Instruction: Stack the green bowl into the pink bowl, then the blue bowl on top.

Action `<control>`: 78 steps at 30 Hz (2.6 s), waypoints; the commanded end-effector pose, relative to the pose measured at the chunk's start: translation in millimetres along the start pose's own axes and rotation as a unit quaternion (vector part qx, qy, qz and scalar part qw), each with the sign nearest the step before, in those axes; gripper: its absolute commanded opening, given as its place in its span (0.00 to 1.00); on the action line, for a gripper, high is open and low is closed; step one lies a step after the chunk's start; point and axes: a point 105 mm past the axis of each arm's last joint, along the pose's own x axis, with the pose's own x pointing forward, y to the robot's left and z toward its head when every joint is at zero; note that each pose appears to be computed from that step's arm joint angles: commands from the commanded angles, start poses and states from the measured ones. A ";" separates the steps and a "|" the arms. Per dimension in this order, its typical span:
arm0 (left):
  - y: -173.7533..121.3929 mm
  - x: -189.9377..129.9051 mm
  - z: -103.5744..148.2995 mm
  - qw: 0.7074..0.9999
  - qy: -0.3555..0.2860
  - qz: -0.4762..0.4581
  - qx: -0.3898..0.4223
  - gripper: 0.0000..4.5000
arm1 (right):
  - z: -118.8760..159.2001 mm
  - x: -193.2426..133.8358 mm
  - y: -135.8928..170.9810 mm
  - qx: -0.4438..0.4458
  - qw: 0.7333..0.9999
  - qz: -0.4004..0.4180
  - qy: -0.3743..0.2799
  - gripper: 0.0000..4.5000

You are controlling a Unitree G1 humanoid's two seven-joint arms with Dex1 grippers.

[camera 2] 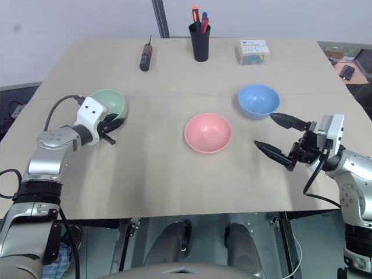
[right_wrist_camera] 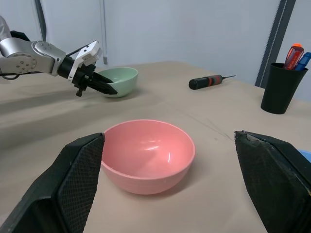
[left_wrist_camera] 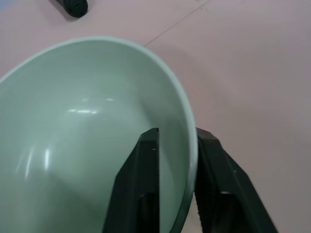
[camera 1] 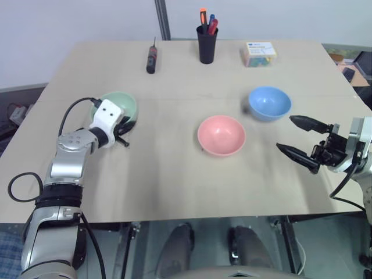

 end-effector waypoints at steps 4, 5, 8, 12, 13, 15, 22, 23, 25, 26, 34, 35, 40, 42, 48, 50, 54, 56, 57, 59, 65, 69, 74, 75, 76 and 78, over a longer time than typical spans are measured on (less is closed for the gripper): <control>6.8 -2.1 16.7 1.000 -0.014 -0.005 0.017 0.01 | 8.7 -2.7 0.3 -0.019 1.000 0.002 -0.012 1.00; 5.4 -1.8 19.6 1.000 -0.017 -0.010 0.022 0.01 | 8.6 -2.8 0.7 -0.018 1.000 0.003 -0.013 1.00; 0.7 -0.8 29.6 0.999 -0.031 -0.024 0.032 0.01 | 8.1 -3.2 1.4 -0.018 1.000 0.006 -0.013 1.00; -18.8 3.4 60.8 0.993 -0.077 -0.073 0.058 0.01 | 7.1 -3.4 0.7 -0.020 1.000 0.009 -0.011 1.00; -23.9 3.9 68.0 0.990 -0.089 -0.086 0.062 0.01 | 6.9 -3.3 0.6 -0.020 1.000 0.010 -0.011 1.00; -38.0 4.0 85.4 0.983 -0.113 -0.119 0.083 0.01 | 6.2 -3.1 0.7 -0.020 1.000 0.011 -0.011 1.00; -110.1 -2.5 133.5 0.930 -0.177 -0.266 0.181 0.01 | 3.6 -1.5 0.9 -0.020 1.000 0.013 -0.010 1.00; -122.9 -5.6 138.8 0.917 -0.189 -0.289 0.200 0.01 | 3.4 -0.8 1.4 -0.020 1.000 0.013 -0.010 1.00; -142.0 -10.4 145.9 0.897 -0.203 -0.323 0.222 0.01 | 3.3 -0.2 1.9 -0.020 1.000 0.014 -0.010 1.00; -149.9 -12.8 147.8 0.889 -0.206 -0.341 0.225 0.01 | 3.2 -0.1 2.1 -0.020 1.000 0.014 -0.010 1.00; -181.0 -17.3 157.3 0.853 -0.241 -0.391 0.247 0.01 | 4.3 0.6 1.1 -0.026 1.000 0.010 -0.011 1.00; -182.8 -17.0 158.1 0.850 -0.248 -0.391 0.253 0.01 | 4.7 0.5 1.0 -0.026 1.000 0.009 -0.011 1.00; -187.4 -21.5 163.7 0.831 -0.292 -0.401 0.251 0.14 | 5.3 0.0 0.8 -0.028 1.000 0.003 -0.010 1.00; -186.1 -21.5 165.4 0.830 -0.302 -0.399 0.246 0.22 | 5.5 0.3 1.4 -0.027 1.000 0.004 -0.010 1.00; -173.9 -21.8 180.8 0.836 -0.351 -0.361 0.217 0.49 | 6.1 2.8 0.3 -0.027 1.000 0.005 -0.010 1.00; -160.8 -21.7 185.8 0.849 -0.360 -0.342 0.181 0.49 | 5.5 4.0 -1.5 -0.028 1.000 0.003 -0.008 1.00; -131.2 -27.7 181.5 0.868 -0.374 -0.311 0.100 0.49 | 4.5 7.9 -10.8 -0.041 0.999 -0.010 0.006 1.00; -118.4 -34.5 170.0 0.876 -0.372 -0.303 0.056 0.49 | 3.2 11.0 -19.9 -0.055 0.998 -0.025 0.017 1.00; -115.6 -38.7 162.2 0.877 -0.366 -0.309 0.039 0.49 | 2.3 12.6 -24.6 -0.061 0.997 -0.033 0.023 1.00; -112.4 -50.5 132.7 0.882 -0.333 -0.330 0.042 0.49 | 2.1 19.3 -43.2 -0.104 0.991 -0.071 0.037 1.00; -76.1 -68.7 87.3 0.921 -0.297 -0.252 -0.013 0.49 | -13.1 37.6 -76.4 -0.157 0.977 -0.090 0.109 1.00; -61.9 -83.4 73.2 0.930 -0.296 -0.219 -0.019 0.49 | -28.5 55.3 -81.9 -0.167 0.974 -0.055 0.144 1.00; -62.8 -94.4 59.6 0.932 -0.293 -0.208 -0.032 0.49 | -53.8 77.4 -105.3 -0.156 0.963 -0.066 0.209 1.00; -64.1 -95.1 58.6 0.932 -0.294 -0.207 -0.036 0.49 | -59.8 80.4 -110.2 -0.155 0.959 -0.071 0.224 1.00; -64.8 -95.5 58.5 0.932 -0.296 -0.206 -0.040 0.49 | -64.7 82.9 -112.5 -0.155 0.957 -0.070 0.236 1.00; -66.3 -96.7 59.4 0.931 -0.301 -0.204 -0.041 0.49 | -75.0 86.5 -114.5 -0.141 0.954 -0.067 0.256 1.00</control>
